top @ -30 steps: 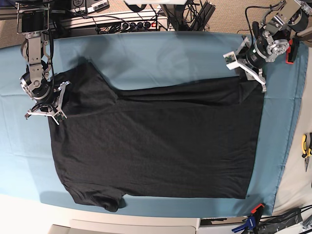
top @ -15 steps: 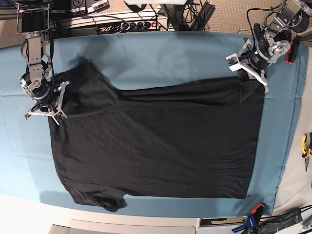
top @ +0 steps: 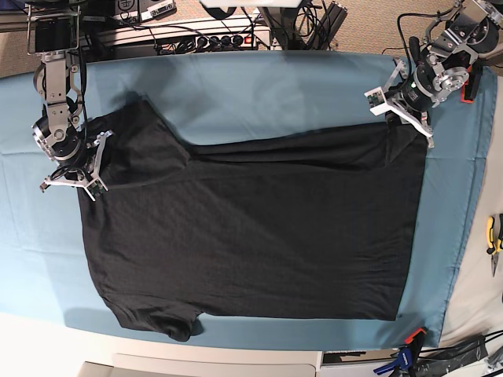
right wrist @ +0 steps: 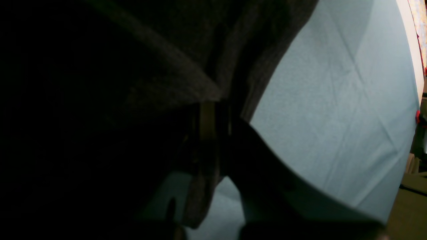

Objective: Fold the T-shirt properly
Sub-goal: 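Adjust the left gripper's hold on the folded shoulder edge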

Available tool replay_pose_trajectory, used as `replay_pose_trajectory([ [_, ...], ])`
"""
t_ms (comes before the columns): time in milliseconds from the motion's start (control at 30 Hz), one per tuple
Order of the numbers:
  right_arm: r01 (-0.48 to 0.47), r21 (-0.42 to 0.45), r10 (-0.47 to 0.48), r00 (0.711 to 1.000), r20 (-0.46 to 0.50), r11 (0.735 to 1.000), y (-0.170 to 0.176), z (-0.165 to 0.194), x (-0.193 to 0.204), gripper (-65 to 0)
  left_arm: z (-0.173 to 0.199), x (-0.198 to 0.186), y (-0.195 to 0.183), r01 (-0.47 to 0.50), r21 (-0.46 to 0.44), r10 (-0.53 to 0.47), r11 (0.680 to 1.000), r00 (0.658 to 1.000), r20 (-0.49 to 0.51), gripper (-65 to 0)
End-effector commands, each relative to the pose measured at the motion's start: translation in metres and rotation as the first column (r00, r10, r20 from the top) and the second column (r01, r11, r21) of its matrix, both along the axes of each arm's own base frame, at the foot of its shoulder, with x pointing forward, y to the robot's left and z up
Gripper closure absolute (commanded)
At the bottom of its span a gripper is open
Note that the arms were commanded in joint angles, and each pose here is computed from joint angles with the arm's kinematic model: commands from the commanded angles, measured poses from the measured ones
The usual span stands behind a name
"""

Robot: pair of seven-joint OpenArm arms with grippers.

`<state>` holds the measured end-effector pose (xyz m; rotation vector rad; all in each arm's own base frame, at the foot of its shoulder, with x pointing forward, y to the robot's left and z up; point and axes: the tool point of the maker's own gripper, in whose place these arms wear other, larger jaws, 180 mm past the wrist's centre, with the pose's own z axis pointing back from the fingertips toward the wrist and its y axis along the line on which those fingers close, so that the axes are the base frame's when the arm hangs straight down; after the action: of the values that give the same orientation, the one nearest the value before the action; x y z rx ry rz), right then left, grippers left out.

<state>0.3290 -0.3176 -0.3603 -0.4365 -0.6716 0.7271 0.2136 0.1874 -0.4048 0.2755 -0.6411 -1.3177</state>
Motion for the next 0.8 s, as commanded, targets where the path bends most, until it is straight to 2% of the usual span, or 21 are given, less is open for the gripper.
replay_pose_trajectory([
  [0,0.004,-0.019,-0.003,0.999,0.050,1.000,-0.008,0.018,0.010,0.0,-0.001,-0.004,0.004,0.012,0.016,-0.012,1.000,1.000,-0.025,0.0],
  [167,0.007,-0.021,-0.006,0.999,0.047,1.000,-0.009,0.018,0.010,0.0,0.006,-0.002,0.006,0.019,0.034,-0.019,0.999,1.000,-0.013,0.0],
  [367,0.008,-0.022,-0.007,0.999,0.046,1.000,-0.009,0.018,0.009,0.0,0.027,0.008,0.012,0.014,0.063,-0.017,0.998,0.999,0.052,0.0],
  [767,0.009,-0.023,-0.008,0.999,0.045,1.000,-0.009,0.017,0.009,0.0,0.029,0.009,0.011,0.019,0.061,-0.022,0.998,0.998,0.057,0.0],
])
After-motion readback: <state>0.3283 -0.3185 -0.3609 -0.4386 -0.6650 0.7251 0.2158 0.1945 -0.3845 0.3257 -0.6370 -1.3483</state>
